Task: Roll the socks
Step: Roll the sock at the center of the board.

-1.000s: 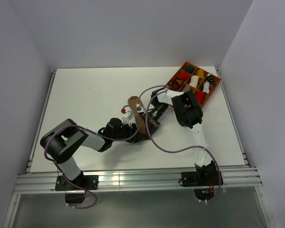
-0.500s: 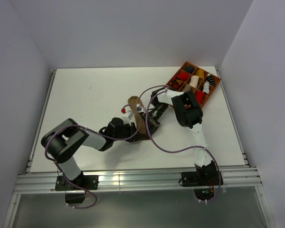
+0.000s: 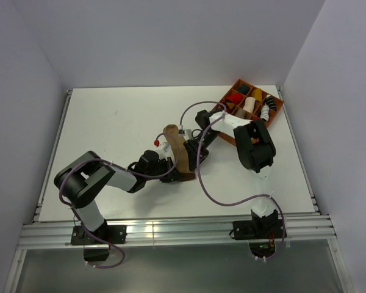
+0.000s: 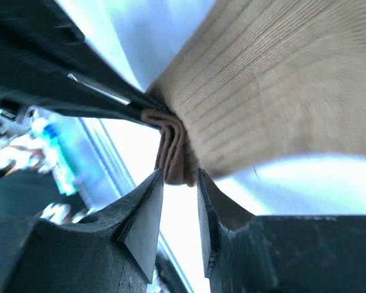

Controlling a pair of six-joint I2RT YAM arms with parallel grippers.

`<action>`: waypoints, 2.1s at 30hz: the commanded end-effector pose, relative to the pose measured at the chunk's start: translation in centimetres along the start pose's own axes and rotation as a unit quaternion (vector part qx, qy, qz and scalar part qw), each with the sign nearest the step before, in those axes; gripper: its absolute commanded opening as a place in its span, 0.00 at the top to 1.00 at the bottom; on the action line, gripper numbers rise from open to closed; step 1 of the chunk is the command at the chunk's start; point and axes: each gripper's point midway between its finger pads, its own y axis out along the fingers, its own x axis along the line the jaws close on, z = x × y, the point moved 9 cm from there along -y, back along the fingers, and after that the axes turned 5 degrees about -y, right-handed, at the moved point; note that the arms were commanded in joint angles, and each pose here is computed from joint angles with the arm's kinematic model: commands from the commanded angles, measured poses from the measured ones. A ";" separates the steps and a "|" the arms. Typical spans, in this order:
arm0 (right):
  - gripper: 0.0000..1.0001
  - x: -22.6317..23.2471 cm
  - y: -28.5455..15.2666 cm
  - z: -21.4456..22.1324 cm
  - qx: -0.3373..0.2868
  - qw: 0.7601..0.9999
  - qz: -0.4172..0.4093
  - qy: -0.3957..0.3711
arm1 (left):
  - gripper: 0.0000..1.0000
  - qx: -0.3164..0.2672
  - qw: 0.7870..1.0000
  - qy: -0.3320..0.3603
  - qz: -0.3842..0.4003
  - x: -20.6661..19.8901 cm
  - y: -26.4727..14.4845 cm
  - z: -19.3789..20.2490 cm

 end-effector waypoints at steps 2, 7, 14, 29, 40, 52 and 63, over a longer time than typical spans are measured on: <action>0.63 1.3 -4.2 -1.7 -0.095 0.989 0.097 -0.063 | 1.00 0.076 0.991 -0.082 -0.076 2.0 -1.0 1.6; 0.63 1.5 -6.9 -1.3 -0.155 0.963 0.190 -0.109 | 1.00 0.122 0.975 -0.155 -0.098 1.4 -1.3 0.9; 0.61 3.7 -8.7 0.7 -0.194 0.902 0.318 -0.220 | 1.00 0.147 0.954 -0.236 -0.110 0.5 -1.6 -0.6; 0.52 10.3 0.6 6.6 -0.139 0.762 0.329 -0.539 | 1.00 0.192 0.926 -0.295 -0.136 0.8 -0.8 -0.5; 0.51 9.8 4.6 6.6 -0.072 0.748 0.310 -0.582 | 1.00 0.201 0.926 -0.290 -0.130 0.8 -0.8 -0.3; 0.55 9.6 5.7 5.9 -0.049 0.752 0.305 -0.582 | 1.00 0.211 0.927 -0.281 -0.131 0.8 -1.1 -0.3; 0.56 9.2 6.2 5.2 -0.029 0.755 0.314 -0.575 | 1.00 0.218 0.927 -0.278 -0.124 0.9 -1.2 -0.3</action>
